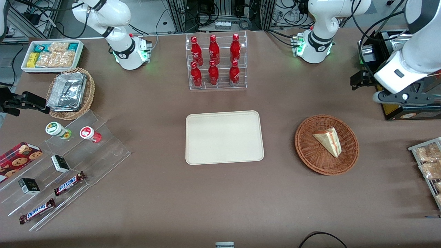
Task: Place sandwich from basket to tray
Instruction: 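Move the left gripper over the sandwich in the wicker basket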
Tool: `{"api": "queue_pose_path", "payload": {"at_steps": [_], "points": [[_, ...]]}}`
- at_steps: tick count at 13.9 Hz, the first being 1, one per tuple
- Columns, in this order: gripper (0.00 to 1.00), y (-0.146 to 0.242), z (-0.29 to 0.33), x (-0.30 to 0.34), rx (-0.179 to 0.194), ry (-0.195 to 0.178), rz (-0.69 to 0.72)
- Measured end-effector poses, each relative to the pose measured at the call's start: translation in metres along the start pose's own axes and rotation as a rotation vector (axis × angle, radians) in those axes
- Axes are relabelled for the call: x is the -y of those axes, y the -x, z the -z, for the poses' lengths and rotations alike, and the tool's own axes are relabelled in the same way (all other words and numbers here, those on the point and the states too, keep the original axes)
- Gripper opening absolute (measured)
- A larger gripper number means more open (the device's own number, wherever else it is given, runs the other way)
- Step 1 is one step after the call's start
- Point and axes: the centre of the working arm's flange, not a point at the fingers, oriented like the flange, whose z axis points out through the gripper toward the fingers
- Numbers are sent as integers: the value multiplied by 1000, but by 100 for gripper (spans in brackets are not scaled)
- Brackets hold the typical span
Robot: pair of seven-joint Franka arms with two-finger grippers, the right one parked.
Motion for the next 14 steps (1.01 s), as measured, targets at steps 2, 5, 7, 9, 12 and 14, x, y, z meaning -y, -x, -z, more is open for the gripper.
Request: {"api": "queue_pose_path", "payload": {"at_steps": [2,5,7,9,12,14], "points": [[100,-9,-24,-1,2,0,-1],[100,-22,-71,-3,-1,1,-2],[100,-28,-99,-3,-11,2,-3],[100,-33,-125,-2,-12,5,5],[100,-47,-161,-2,5,9,48],[100,-58,-187,-3,8,12,56]]}}
